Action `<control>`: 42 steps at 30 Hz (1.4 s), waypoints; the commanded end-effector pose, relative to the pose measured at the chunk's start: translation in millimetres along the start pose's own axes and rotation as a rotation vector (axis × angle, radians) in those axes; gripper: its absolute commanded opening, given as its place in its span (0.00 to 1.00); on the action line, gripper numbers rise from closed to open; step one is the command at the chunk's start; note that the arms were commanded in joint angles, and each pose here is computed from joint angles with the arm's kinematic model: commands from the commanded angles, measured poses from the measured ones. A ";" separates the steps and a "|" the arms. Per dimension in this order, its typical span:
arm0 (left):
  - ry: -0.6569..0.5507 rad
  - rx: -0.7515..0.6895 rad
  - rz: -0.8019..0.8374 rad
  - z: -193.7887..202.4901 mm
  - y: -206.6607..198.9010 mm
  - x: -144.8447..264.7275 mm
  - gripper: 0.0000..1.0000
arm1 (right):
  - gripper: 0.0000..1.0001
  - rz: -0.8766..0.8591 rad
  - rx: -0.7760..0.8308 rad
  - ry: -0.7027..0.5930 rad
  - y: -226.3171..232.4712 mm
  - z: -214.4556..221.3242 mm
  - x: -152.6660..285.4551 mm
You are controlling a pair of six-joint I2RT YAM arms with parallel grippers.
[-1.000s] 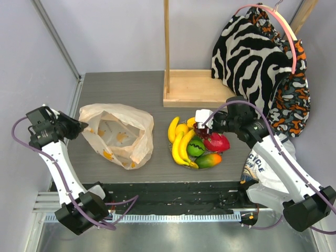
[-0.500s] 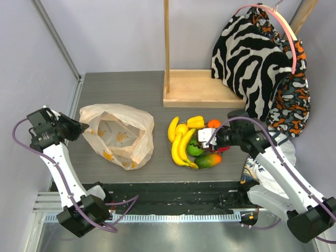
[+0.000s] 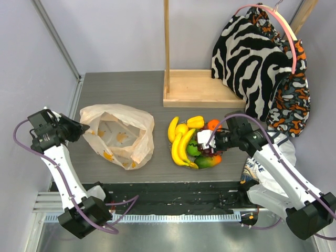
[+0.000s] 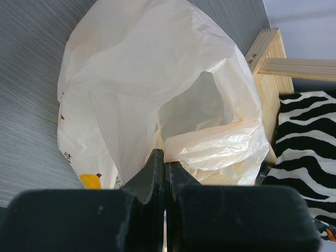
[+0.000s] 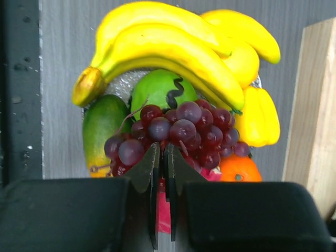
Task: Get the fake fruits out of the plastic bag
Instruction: Place the fake fruit on the plate, then reset both arms
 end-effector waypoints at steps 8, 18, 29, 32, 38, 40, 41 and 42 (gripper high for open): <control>-0.017 0.009 0.026 1.0 -0.2 0.3 0.00 | 0.11 -0.026 0.027 -0.045 -13.6 -25.3 3.1; -0.015 0.007 0.023 0.4 1.1 -2.1 0.00 | 0.75 -0.041 -0.049 0.009 -15.6 -24.5 4.4; -0.019 -0.005 0.060 -12.3 -3.4 -6.7 0.00 | 1.00 0.438 -0.586 -0.145 -83.4 -72.6 17.5; -0.048 -0.059 0.084 -26.7 -12.1 -1.9 0.38 | 0.99 0.608 -0.806 -0.076 -97.9 -61.8 4.7; -0.143 -0.243 0.111 -62.3 -37.1 14.0 0.89 | 1.00 0.855 -0.934 -0.034 -101.9 -43.0 2.7; -0.178 -0.310 0.119 -72.8 -44.3 20.1 0.99 | 1.00 0.876 -0.955 -0.036 -98.7 -40.1 2.2; -0.218 -0.351 0.130 -80.3 -54.2 29.7 1.00 | 1.00 0.884 -0.961 -0.038 -98.3 -39.7 2.7; -0.229 -0.392 0.123 -85.0 -56.0 30.6 1.00 | 1.00 0.890 -0.971 -0.033 -97.4 -38.2 1.9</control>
Point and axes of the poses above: each gripper's point midway between its finger pads, its own x axis back along the fingers, its own y axis along the line the jaws close on, z = x × y, the point moved 10 cm from there along x, back along the fingers, and after that the axes turned 9 degrees about -x, right-handed, at the moved point
